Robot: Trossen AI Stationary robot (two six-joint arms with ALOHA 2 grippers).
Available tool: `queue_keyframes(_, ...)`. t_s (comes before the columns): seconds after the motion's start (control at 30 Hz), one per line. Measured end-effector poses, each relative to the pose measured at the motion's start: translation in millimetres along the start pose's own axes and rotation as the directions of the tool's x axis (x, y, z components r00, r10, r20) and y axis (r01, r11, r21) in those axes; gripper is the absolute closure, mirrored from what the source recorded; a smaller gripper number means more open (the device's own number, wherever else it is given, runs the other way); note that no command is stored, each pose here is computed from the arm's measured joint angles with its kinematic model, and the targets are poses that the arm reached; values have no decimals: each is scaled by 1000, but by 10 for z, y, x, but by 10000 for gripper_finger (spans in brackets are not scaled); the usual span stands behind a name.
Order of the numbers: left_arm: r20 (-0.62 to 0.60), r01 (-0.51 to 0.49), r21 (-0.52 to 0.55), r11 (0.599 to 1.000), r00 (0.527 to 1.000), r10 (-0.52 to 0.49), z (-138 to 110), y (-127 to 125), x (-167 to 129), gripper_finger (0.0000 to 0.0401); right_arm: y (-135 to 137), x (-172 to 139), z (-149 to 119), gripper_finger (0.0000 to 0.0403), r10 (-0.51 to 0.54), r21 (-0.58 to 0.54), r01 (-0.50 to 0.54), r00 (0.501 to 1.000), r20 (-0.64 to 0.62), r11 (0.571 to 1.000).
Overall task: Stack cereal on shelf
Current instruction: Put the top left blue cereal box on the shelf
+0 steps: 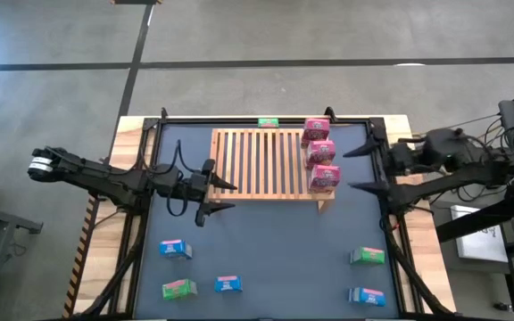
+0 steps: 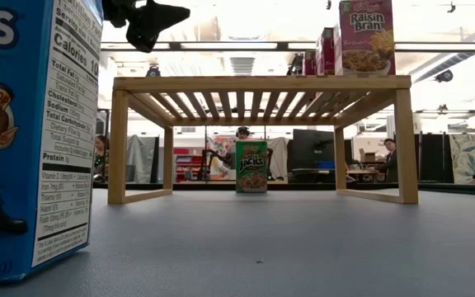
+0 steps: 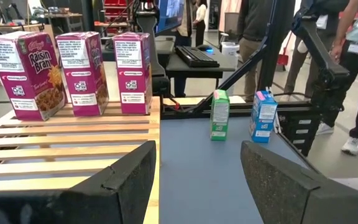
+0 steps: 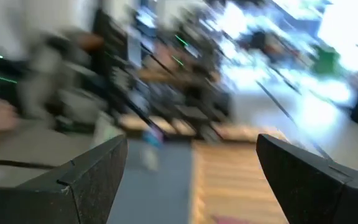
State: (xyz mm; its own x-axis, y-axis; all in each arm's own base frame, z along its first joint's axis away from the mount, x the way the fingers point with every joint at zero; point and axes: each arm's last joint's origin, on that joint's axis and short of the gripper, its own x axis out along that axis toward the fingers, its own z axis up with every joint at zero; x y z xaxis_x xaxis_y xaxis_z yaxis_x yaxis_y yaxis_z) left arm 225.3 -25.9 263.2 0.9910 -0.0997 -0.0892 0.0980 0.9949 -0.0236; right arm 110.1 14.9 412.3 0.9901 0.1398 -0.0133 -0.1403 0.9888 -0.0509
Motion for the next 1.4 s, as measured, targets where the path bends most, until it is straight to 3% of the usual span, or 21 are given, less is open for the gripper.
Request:
queue_keyframes(0.07,-5,-1,-15,1000,1000,1,21,0,-4,182,28,101,49,56,105,-25,-104,993,53,994)
queue_keyframes(0.13,-20,-1,-19,1000,1000,1,93,-2,4,182,54,324,13,55,180,-32,-180,983,27,983)
queue_keyframes(0.37,-241,-16,-42,999,971,5,401,-13,24,182,312,790,-166,55,327,-25,-331,939,-108,943)
queue_keyframes(0.47,-339,-21,-60,998,941,-1,542,-42,22,182,511,870,-150,55,338,-42,-345,932,-128,938)
queue_keyframes(0.73,-572,-12,-113,994,818,-55,606,-251,80,189,1105,946,-315,55,181,-108,-214,950,-255,971)
queue_keyframes(0.97,-719,-18,-171,985,686,-112,580,-554,92,203,1585,987,-503,55,270,-84,-307,914,-302,948)
queue_keyframes(1.03,-768,-44,-183,982,630,-115,574,-627,73,205,1683,1003,-495,55,287,-75,-318,916,-280,945)
queue_keyframes(1.2,-861,-106,-180,978,498,-105,575,-773,-3,205,1856,1127,-742,55,264,-46,-301,890,-371,952)
queue_keyframes(1.4,-889,-111,-209,972,435,-142,531,-931,-126,205,1977,1268,-909,55,241,-47,-284,881,-408,958)
